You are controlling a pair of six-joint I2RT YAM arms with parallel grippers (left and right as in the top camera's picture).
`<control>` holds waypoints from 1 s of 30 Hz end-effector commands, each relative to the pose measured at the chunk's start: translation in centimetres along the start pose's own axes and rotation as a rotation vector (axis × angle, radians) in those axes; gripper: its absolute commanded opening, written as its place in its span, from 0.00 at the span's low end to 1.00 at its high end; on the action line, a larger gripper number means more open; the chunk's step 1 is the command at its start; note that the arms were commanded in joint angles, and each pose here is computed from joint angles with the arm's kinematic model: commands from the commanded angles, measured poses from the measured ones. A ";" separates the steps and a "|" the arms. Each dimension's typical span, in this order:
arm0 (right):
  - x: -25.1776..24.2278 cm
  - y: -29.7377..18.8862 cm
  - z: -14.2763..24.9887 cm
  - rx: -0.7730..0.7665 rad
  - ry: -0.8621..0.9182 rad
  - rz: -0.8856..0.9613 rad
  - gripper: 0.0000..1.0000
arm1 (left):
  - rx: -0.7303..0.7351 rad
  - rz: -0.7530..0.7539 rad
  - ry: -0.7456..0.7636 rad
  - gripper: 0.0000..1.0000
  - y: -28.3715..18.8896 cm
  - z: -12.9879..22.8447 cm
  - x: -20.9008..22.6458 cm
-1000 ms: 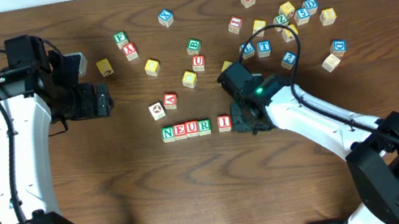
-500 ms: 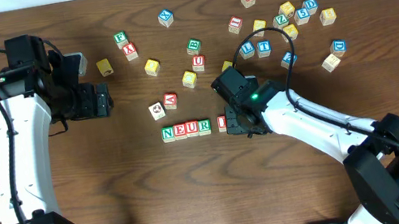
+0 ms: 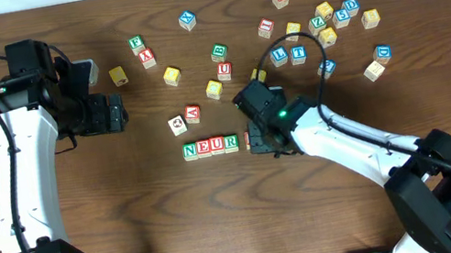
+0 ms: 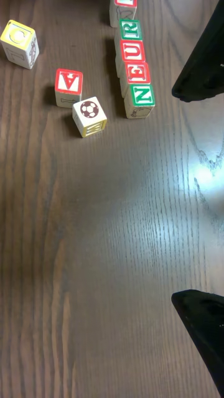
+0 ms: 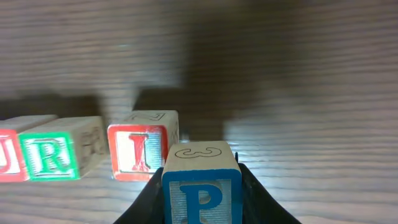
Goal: Spell out NEURIPS
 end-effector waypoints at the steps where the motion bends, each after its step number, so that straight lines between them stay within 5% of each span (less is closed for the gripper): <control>1: -0.2 0.4 0.2 -0.013 0.003 0.028 0.23 | -0.031 0.000 0.019 0.95 -1.0 -0.4 -0.2; 30: 0.4 1.1 0.6 -0.044 -0.049 -0.018 0.26 | -0.031 0.000 0.019 0.95 -1.0 -0.4 -0.2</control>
Point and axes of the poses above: each gripper's point midway between its finger pads, its own y axis out along the fingers, its own x axis along the line the jaws close on, z = x × y, the point moved 7 cm from there along -y, back along the fingers, and after that the axes turned 10 degrees about y, right-handed, at the moved point
